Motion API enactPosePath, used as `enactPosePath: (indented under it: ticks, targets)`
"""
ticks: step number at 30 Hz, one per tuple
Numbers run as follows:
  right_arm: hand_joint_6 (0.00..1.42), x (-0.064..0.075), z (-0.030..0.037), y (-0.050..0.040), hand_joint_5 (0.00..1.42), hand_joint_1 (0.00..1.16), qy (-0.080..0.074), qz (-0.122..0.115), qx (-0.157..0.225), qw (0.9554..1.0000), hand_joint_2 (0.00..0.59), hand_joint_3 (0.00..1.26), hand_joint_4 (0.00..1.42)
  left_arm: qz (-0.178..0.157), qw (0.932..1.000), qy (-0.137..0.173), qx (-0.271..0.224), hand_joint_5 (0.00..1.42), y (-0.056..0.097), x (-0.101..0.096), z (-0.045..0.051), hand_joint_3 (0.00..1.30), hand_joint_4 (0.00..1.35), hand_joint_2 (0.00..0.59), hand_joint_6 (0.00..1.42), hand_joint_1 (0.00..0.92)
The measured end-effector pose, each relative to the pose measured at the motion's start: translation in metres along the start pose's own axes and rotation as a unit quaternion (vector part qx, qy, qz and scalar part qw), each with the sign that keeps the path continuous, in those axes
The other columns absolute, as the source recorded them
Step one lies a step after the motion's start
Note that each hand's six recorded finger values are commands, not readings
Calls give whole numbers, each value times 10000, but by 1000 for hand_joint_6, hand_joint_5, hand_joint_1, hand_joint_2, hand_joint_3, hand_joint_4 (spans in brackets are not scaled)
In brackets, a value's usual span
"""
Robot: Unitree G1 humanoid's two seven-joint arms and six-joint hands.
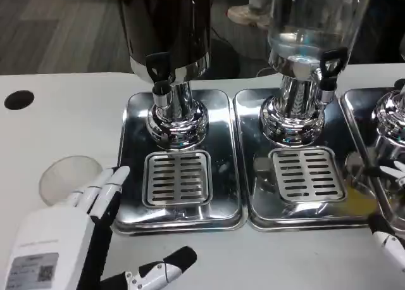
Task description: Grasp the cup under the faucet to collect the drink, then remove the cup.
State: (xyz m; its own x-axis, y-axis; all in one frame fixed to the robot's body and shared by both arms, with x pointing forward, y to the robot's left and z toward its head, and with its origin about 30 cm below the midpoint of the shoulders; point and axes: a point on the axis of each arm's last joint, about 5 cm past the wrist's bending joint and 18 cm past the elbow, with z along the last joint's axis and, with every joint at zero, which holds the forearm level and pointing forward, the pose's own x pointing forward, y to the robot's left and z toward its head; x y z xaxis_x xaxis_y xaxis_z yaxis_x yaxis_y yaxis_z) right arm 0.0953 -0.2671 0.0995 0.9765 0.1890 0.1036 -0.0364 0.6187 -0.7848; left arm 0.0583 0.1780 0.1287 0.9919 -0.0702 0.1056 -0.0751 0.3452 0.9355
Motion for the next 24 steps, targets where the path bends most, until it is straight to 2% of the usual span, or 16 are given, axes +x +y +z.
enactPosePath:
  ticks: [6,16,22,24]
  targets:
    - [0,-21,10,44,61,451,32,37,69,10000,379,233,122,33,10000,26,23,224,6,19,-7,157,123,55,450,83]
    - [0,-33,5,50,61,452,62,49,85,9999,379,232,122,18,10000,42,71,224,23,106,-14,162,123,60,433,64]
    - [0,-47,-16,60,61,452,70,61,124,9999,379,232,122,-5,9999,147,90,235,20,128,-25,145,106,52,475,58]
    - [0,-50,-31,66,61,452,109,70,135,9998,379,232,122,106,9994,310,143,235,61,138,-67,120,93,47,495,55]
